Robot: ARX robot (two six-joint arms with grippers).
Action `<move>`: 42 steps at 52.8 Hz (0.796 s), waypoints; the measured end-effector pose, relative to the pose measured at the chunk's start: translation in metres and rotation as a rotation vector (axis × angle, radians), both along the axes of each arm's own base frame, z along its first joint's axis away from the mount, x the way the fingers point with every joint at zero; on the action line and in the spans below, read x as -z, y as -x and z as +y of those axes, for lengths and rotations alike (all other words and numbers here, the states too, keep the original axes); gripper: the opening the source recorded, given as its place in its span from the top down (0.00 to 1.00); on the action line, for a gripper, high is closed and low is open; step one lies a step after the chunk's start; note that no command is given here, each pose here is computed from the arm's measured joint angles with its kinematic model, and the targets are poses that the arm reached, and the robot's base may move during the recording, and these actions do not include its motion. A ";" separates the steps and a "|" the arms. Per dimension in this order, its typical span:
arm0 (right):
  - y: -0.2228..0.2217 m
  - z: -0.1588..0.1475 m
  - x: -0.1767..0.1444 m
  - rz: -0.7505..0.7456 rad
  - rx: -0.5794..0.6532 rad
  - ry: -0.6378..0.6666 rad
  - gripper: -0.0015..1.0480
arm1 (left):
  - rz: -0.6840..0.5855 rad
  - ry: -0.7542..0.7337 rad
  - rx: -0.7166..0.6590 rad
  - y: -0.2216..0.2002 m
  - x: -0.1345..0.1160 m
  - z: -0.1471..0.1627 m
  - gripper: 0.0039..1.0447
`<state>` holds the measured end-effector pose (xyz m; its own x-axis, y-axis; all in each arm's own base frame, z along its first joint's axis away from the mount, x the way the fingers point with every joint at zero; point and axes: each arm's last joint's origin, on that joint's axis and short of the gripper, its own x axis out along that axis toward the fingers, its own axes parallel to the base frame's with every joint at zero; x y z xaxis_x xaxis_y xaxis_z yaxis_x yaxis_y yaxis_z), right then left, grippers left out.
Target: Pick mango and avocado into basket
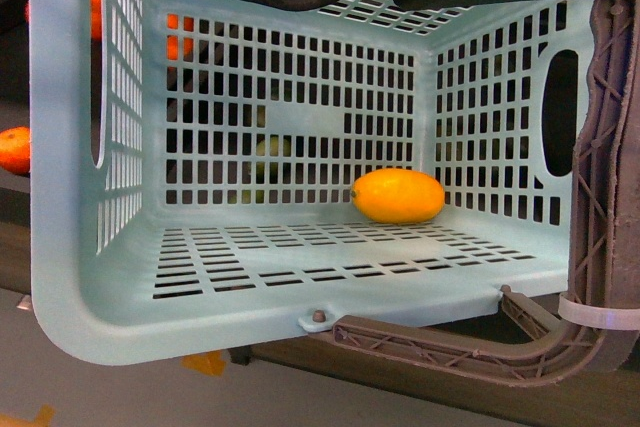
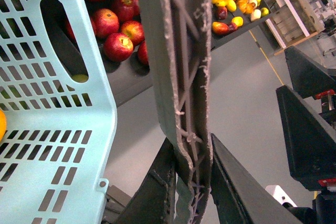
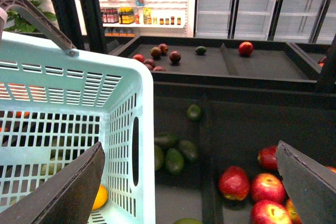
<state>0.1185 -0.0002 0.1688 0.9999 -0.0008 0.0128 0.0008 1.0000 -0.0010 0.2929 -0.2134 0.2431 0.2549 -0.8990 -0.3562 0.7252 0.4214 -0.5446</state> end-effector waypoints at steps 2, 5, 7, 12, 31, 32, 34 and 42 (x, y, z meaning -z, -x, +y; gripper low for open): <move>0.000 0.000 0.000 0.000 0.000 0.000 0.07 | 0.001 0.003 0.007 0.000 0.000 0.000 0.87; 0.000 0.000 0.000 0.000 0.000 0.000 0.07 | 0.001 0.002 0.006 0.000 0.000 0.000 0.87; 0.000 0.000 0.000 0.000 0.000 0.000 0.07 | 0.000 0.001 0.003 0.000 0.000 0.000 0.87; 0.000 0.000 0.000 -0.002 0.000 0.000 0.07 | 0.000 -0.001 0.000 0.000 0.000 0.000 0.87; 0.000 0.000 0.000 0.002 -0.004 0.001 0.07 | -0.010 -0.010 -0.028 -0.004 0.001 0.004 0.87; 0.000 0.000 0.000 0.002 -0.004 0.001 0.07 | -0.009 -0.009 -0.026 -0.004 0.001 0.004 0.87; 0.000 0.000 0.000 0.002 -0.004 0.001 0.07 | -0.008 -0.008 -0.023 -0.003 0.001 0.004 0.87; -0.001 0.001 0.002 0.032 0.063 -0.026 0.07 | -0.002 -0.001 -0.001 -0.001 0.001 0.001 0.87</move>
